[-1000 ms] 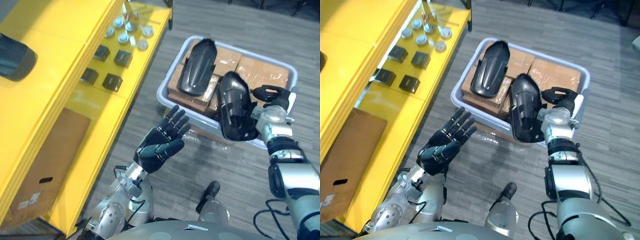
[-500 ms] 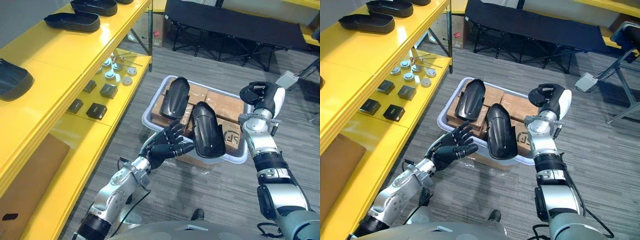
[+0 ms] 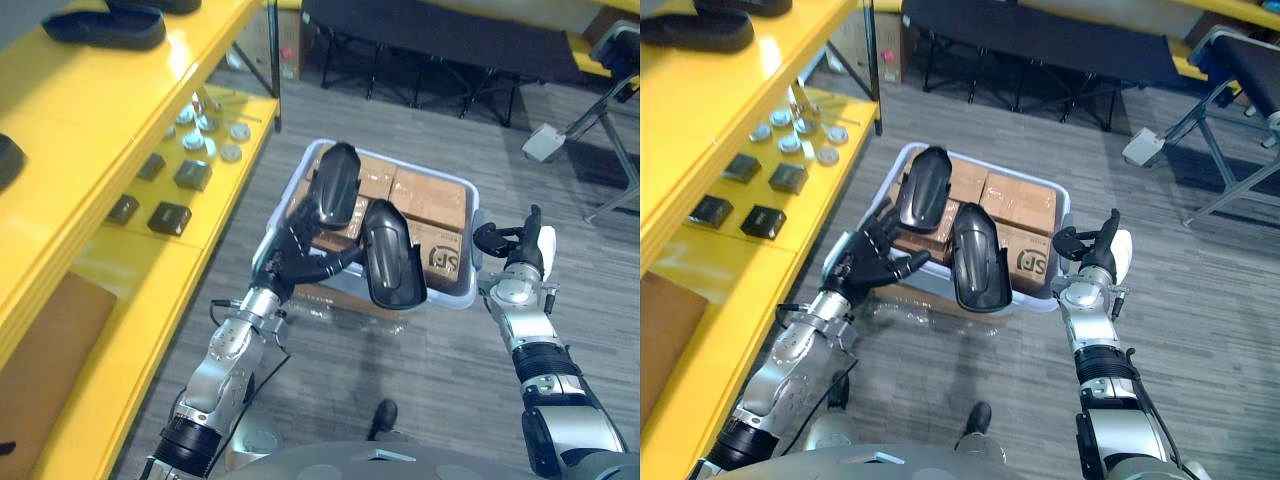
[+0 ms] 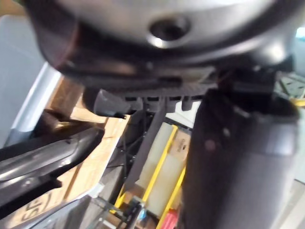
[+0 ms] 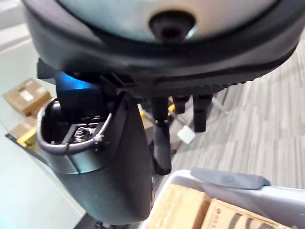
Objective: Walk over and take three plastic housings, then place them on the shelf
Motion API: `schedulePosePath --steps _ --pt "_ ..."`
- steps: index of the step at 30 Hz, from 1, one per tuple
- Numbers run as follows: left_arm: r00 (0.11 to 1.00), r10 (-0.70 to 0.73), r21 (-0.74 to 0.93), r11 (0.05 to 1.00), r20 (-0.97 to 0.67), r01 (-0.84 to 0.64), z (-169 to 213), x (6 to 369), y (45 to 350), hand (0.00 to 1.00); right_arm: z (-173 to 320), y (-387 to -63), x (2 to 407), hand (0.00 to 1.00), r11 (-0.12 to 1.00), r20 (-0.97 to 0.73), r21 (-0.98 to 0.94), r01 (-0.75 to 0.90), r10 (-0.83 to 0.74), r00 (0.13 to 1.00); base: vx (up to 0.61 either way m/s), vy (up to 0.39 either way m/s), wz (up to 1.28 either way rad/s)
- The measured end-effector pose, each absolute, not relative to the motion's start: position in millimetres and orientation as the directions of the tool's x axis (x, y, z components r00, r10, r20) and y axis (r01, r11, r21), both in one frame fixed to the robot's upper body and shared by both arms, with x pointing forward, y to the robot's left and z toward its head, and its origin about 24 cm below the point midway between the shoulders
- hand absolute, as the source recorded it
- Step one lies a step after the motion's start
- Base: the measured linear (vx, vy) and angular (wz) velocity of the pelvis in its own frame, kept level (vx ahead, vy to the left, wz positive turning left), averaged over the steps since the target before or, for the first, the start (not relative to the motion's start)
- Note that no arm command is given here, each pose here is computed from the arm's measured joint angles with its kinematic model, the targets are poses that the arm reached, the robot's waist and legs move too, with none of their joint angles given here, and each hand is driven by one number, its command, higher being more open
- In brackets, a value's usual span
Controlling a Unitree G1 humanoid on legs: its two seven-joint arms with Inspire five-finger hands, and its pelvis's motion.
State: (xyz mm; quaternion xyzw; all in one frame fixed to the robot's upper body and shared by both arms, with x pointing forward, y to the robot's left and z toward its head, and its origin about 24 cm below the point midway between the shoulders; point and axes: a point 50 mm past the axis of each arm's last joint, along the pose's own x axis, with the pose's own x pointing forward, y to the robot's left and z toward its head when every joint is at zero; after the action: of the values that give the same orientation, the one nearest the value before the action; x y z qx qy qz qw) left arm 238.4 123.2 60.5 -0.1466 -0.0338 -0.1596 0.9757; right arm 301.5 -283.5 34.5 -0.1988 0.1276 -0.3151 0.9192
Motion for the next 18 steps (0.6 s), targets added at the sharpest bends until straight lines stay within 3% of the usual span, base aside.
schedulePosePath --steps 7,18 --pt "0.940 -0.237 -0.252 0.921 0.247 0.298 89.1 255.4 128.2 1.00 62.7 -274.9 333.3 1.00 0.750 -0.066 -0.378 0.543 -0.607 0.792 -0.02 -0.011 -0.02" --pt "0.934 -0.161 -0.264 0.931 0.318 0.250 96.6 261.7 138.3 1.00 108.8 -283.7 361.5 1.00 0.731 0.029 -0.423 0.535 -0.579 0.815 0.03 0.002 0.07"
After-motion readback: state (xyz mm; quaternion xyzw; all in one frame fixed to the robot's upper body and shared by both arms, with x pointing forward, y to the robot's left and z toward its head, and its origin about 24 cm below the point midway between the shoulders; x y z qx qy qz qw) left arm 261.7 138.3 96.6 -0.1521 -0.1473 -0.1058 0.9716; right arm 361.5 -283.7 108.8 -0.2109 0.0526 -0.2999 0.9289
